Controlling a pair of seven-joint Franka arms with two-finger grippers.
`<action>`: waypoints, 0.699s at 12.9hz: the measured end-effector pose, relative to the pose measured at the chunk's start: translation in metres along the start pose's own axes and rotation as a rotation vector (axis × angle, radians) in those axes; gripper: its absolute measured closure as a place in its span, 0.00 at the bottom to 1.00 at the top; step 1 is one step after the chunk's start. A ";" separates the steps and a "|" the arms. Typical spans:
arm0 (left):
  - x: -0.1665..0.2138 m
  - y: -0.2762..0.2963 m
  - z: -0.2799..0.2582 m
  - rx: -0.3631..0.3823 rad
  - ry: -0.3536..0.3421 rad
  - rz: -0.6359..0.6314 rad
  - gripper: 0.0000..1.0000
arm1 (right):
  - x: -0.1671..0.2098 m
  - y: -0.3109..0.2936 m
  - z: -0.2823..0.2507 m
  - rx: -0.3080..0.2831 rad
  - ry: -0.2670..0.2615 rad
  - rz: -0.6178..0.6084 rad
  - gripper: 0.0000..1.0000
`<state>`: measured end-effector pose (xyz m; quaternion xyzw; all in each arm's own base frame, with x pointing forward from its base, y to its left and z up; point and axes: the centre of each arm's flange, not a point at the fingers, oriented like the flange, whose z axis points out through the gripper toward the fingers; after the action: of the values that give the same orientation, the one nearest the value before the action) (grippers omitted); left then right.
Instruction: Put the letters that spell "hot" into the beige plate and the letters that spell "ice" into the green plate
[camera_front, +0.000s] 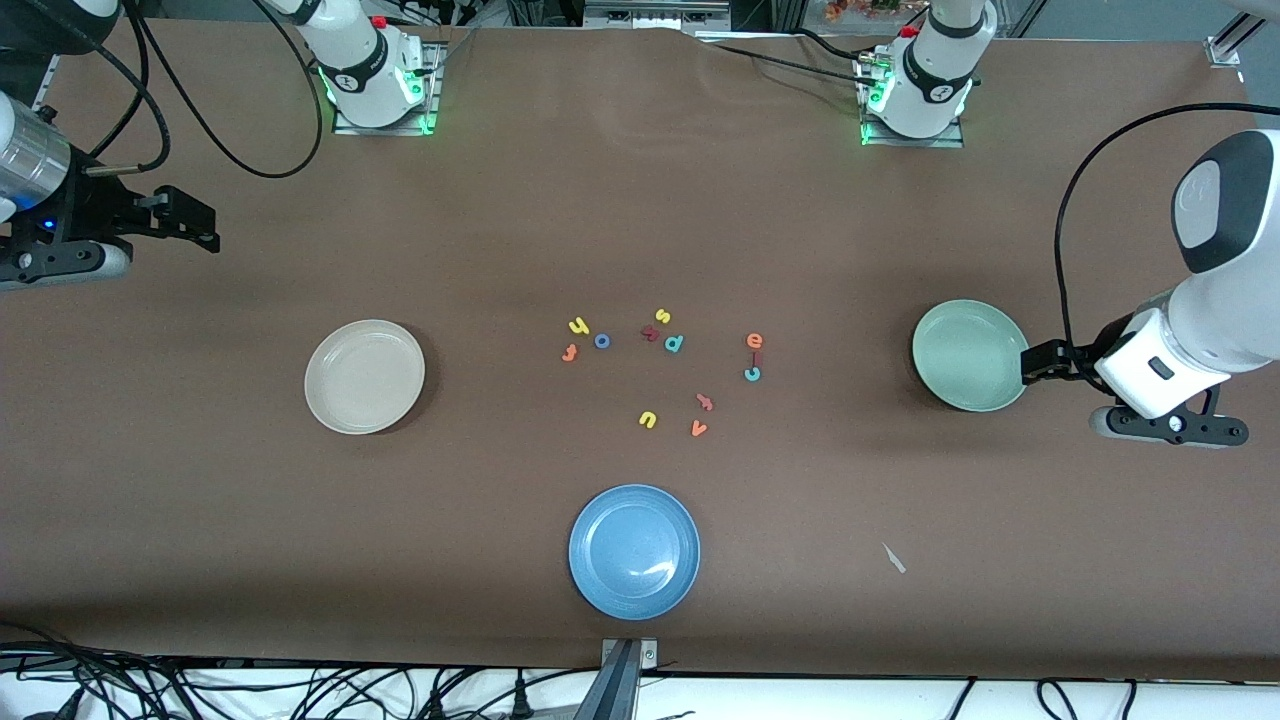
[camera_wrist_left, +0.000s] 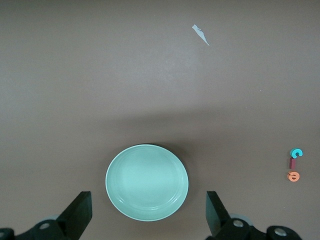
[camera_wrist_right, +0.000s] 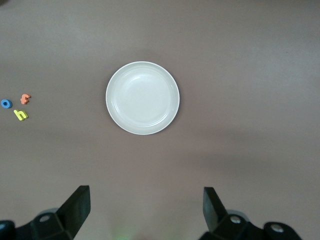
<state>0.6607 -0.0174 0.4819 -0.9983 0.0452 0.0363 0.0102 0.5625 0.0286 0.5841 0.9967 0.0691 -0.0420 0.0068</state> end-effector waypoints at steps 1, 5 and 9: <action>0.000 0.000 0.000 0.000 0.000 0.000 0.00 | 0.000 0.000 0.000 0.000 0.000 0.000 0.00; 0.001 0.002 -0.002 0.000 0.007 0.004 0.00 | 0.000 -0.003 0.000 0.000 0.002 -0.007 0.00; 0.002 0.019 -0.012 0.001 0.028 0.028 0.00 | 0.004 -0.005 0.003 0.000 0.005 -0.010 0.00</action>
<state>0.6621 -0.0372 0.4933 -0.9979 0.0594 0.0222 0.0098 0.5651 0.0339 0.5805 0.9964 0.0742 -0.0393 0.0066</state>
